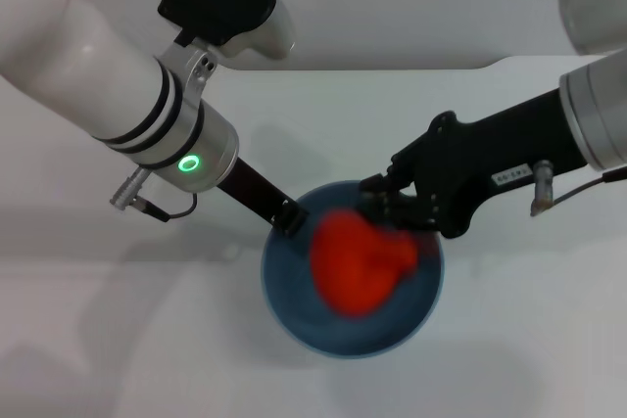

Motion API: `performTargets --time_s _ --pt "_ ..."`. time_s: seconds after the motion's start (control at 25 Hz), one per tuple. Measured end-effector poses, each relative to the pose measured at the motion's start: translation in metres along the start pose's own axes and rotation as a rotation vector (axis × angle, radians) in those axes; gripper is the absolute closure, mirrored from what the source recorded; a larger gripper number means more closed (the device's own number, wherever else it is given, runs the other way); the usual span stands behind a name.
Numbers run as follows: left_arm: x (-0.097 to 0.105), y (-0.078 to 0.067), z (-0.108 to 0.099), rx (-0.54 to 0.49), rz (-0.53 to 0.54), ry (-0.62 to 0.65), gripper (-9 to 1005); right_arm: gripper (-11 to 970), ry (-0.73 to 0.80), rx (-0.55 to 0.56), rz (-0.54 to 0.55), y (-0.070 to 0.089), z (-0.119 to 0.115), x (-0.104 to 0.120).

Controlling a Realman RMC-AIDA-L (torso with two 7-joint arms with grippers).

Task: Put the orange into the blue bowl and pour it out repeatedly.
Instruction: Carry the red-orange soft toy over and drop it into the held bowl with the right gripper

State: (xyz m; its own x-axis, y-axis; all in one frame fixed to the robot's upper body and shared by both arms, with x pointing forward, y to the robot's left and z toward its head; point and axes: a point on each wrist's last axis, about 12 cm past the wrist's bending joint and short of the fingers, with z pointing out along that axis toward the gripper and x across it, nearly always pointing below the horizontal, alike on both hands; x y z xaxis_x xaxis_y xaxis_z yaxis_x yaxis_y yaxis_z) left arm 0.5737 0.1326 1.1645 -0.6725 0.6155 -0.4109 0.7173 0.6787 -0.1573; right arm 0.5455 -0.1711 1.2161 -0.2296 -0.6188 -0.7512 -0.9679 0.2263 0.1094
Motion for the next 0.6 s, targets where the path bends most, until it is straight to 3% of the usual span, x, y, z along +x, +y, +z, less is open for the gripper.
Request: performTargets --time_s 0.16,0.36,0.48,0.52,0.6 --pt "-0.005 -0.003 -0.001 0.000 0.018 -0.003 996 821 0.002 -0.003 -0.009 0.000 0.000 0.002" --pt "-0.006 -0.004 0.000 0.001 0.020 -0.014 996 594 -0.023 0.033 0.014 -0.003 -0.009 0.006" --pt "-0.007 -0.001 -0.002 -0.013 0.012 -0.054 996 563 -0.067 0.100 0.086 -0.009 -0.027 0.012" --pt "-0.006 0.005 -0.006 -0.044 0.009 -0.120 996 552 -0.089 0.150 0.178 -0.013 -0.042 0.021" --pt "-0.006 0.006 -0.008 -0.060 0.016 -0.157 997 531 -0.092 0.172 0.232 -0.016 -0.051 0.028"
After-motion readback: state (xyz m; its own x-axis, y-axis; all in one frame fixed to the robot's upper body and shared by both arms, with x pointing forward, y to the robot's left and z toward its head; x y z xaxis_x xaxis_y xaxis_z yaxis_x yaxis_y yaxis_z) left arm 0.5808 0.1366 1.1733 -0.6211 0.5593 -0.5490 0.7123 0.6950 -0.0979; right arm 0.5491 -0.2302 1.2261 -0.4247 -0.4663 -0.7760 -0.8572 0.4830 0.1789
